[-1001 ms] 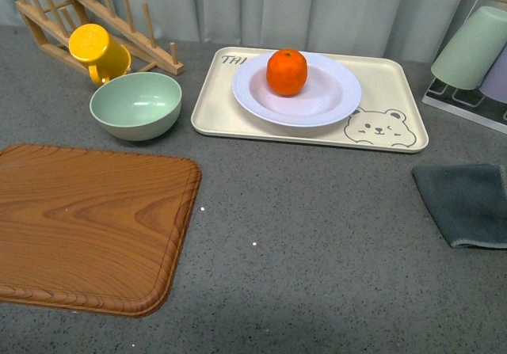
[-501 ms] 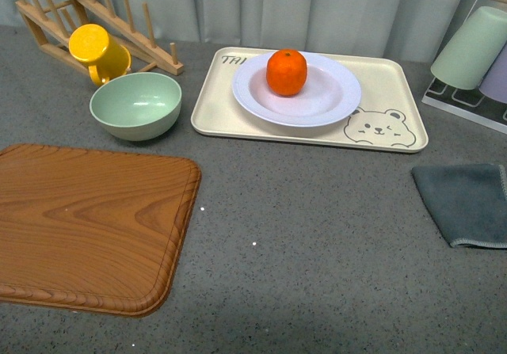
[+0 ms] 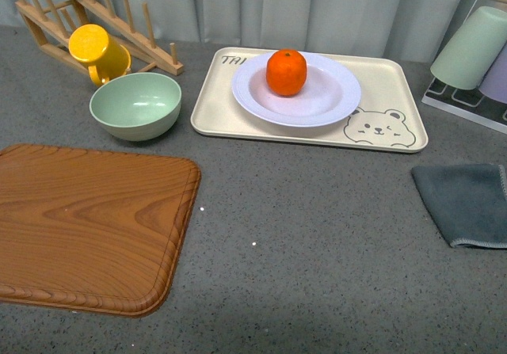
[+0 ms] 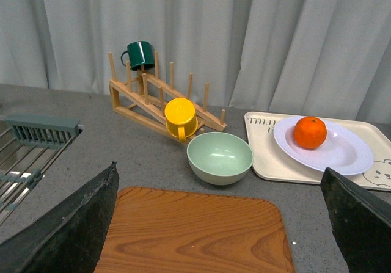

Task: Place orange and plate with both arms

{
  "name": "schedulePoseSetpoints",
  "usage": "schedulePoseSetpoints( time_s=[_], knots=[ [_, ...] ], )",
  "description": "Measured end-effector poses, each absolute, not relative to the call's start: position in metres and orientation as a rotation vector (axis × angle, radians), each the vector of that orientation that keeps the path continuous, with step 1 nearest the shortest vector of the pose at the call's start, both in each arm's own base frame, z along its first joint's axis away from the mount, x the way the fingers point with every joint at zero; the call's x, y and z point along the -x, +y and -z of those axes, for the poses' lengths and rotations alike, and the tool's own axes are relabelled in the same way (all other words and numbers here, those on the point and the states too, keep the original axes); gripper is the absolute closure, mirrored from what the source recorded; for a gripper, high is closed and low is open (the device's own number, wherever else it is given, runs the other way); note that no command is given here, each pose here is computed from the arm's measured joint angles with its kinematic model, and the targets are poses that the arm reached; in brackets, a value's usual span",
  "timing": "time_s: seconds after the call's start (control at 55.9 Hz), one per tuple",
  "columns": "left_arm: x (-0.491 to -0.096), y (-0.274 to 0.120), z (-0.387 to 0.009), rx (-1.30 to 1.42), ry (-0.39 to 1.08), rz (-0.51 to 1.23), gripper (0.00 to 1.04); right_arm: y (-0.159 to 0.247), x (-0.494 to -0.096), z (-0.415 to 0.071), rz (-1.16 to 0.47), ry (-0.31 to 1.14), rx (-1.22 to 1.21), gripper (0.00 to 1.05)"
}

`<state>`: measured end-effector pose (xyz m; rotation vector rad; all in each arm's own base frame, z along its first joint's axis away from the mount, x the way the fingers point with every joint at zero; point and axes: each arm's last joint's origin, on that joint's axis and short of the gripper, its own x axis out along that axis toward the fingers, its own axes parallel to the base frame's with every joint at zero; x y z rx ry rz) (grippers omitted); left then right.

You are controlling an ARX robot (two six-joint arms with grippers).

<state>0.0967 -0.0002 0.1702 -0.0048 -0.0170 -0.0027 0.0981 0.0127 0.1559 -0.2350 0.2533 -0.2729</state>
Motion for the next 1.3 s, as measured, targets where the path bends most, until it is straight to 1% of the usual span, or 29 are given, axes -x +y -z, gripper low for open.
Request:
schedulePoseSetpoints(
  time_s=[0.179,0.232,0.268,0.286,0.322,0.358,0.411,0.429,0.483,0.501,0.554,0.572,0.608,0.733,0.947,0.965,1.055,1.09,1.108,1.233,1.305],
  knots=[
    [-0.097,0.0,-0.17,0.005,-0.017,0.002,0.06,0.013,-0.098,-0.156,0.26,0.245,0.232,0.09],
    [-0.097,0.0,-0.17,0.005,-0.017,0.003,0.06,0.012,-0.099,-0.157,0.165,0.146,0.144,0.17],
    [-0.097,0.0,-0.17,0.005,-0.017,0.003,0.06,0.011,-0.099,-0.159,0.089,0.07,0.082,0.24],
    [-0.097,0.0,-0.17,0.005,-0.017,0.003,0.06,0.01,-0.099,-0.16,0.076,0.056,0.074,0.26],
    [-0.097,0.0,-0.17,0.005,-0.017,0.001,0.06,0.006,-0.097,-0.165,0.013,0.004,0.04,0.35],
    [-0.097,0.0,-0.17,0.005,-0.017,0.003,0.06,0.004,-0.097,-0.165,-0.003,-0.001,0.033,0.4],
    [-0.097,0.0,-0.17,0.005,-0.017,0.003,0.06,0.001,-0.098,-0.165,0.004,0.0,0.02,0.51],
    [-0.097,0.0,-0.17,0.005,-0.017,0.002,0.06,0.001,-0.098,-0.165,0.004,0.0,0.019,0.52],
    [-0.097,0.0,-0.17,0.005,-0.017,0.002,0.06,0.0,-0.098,-0.165,-0.001,0.001,0.016,0.63],
    [-0.097,0.0,-0.17,0.005,-0.017,0.002,0.06,0.0,-0.098,-0.165,-0.002,0.001,0.016,0.65],
    [-0.097,0.0,-0.17,0.005,-0.017,0.002,0.06,0.0,-0.098,-0.165,-0.003,0.001,0.013,0.75],
    [-0.097,0.0,-0.17,0.005,-0.017,0.002,0.06,0.0,-0.098,-0.165,-0.003,0.001,0.013,0.77],
    [-0.097,0.0,-0.17,0.005,-0.017,0.002,0.06,0.0,-0.098,-0.165,-0.002,0.001,0.012,0.84],
    [-0.097,0.0,-0.17,0.005,-0.017,0.003,0.06,0.0,-0.098,-0.165,-0.002,0.001,0.013,1.04],
    [-0.097,0.0,-0.17,0.005,-0.017,0.002,0.06,0.0,-0.098,-0.165,-0.001,0.001,0.01,1.04],
    [-0.097,0.0,-0.17,0.005,-0.017,0.002,0.06,0.0,-0.098,-0.165,-0.001,0.001,0.011,1.02],
    [-0.097,0.0,-0.17,0.005,-0.017,0.002,0.06,0.0,-0.098,-0.165,-0.001,0.001,0.01,0.89],
    [-0.097,0.0,-0.17,0.005,-0.017,0.002,0.06,0.0,-0.098,-0.165,-0.001,0.001,0.01,0.81],
    [-0.097,0.0,-0.17,0.005,-0.017,0.002,0.06,0.0,-0.098,-0.165,-0.001,0.001,0.01,0.8],
    [-0.097,0.0,-0.17,0.005,-0.017,0.002,0.06,0.0,-0.098,-0.165,-0.001,0.001,0.01,0.56],
    [-0.097,0.0,-0.17,0.005,-0.017,0.002,0.06,0.0,-0.098,-0.165,-0.001,0.001,0.01,0.46]
  ],
)
